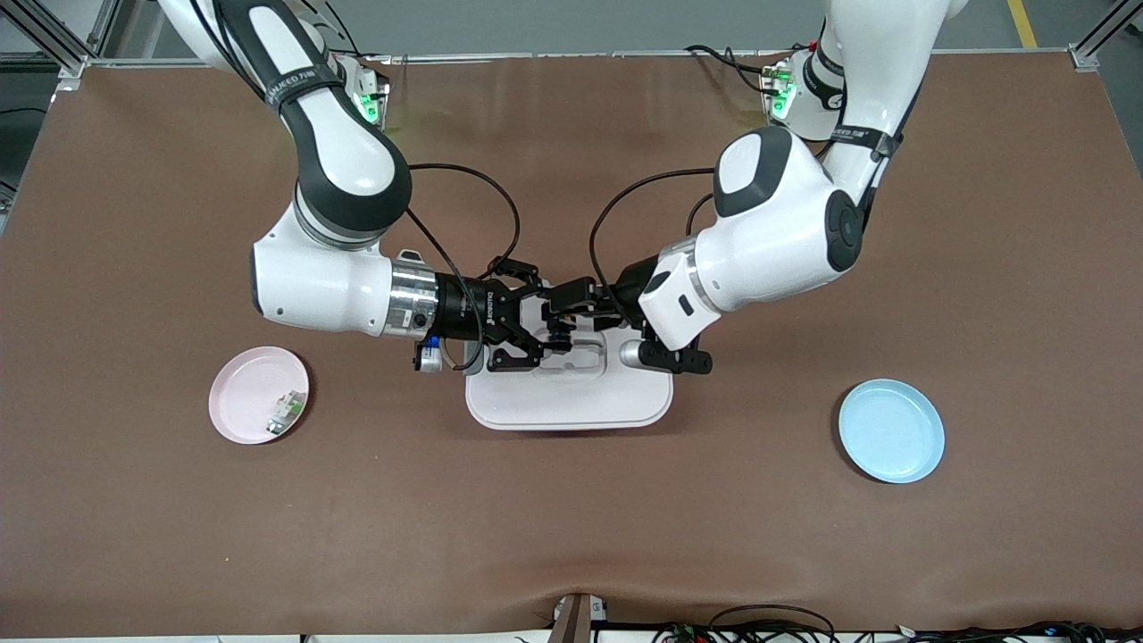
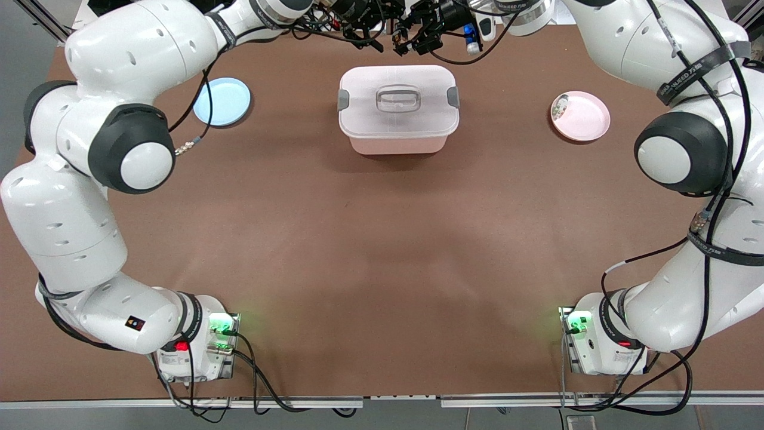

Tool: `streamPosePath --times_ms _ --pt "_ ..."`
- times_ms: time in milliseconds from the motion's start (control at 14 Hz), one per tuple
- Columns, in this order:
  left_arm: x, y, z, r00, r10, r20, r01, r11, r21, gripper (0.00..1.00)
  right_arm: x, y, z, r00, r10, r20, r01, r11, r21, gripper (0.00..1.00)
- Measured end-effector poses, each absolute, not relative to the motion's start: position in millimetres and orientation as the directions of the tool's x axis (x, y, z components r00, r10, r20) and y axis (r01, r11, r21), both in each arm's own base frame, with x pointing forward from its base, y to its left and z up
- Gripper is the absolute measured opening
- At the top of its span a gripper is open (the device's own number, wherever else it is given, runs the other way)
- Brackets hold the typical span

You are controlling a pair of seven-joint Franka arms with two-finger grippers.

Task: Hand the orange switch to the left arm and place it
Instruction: 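Close the left gripper on the orange switch above the white box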

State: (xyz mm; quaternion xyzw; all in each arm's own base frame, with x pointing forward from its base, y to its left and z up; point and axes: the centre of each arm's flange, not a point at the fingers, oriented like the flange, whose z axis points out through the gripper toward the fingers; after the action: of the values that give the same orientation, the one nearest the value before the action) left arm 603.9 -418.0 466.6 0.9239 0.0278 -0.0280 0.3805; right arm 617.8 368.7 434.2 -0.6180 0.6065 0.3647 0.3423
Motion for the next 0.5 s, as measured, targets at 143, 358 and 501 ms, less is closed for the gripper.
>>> streamPosePath --times_ms 143,358,501 --pt "604.0 -420.8 463.9 0.997 0.036 -0.067 0.072 -0.708 0.703 0.87 617.8 368.6 434.3 -0.002 -0.5 -0.866 -0.999 -0.03 0.019 0.73" --pt "604.2 -422.0 463.5 0.997 0.04 -0.061 0.072 -0.706 0.705 0.71 618.0 368.5 434.5 -0.002 -0.5 -0.866 -0.999 -0.029 0.019 0.73" --pt "604.5 -422.1 462.5 0.997 0.04 -0.061 0.071 -0.706 0.704 0.62 618.1 368.5 435.1 -0.001 -0.499 -0.866 -0.999 -0.029 0.018 0.73"
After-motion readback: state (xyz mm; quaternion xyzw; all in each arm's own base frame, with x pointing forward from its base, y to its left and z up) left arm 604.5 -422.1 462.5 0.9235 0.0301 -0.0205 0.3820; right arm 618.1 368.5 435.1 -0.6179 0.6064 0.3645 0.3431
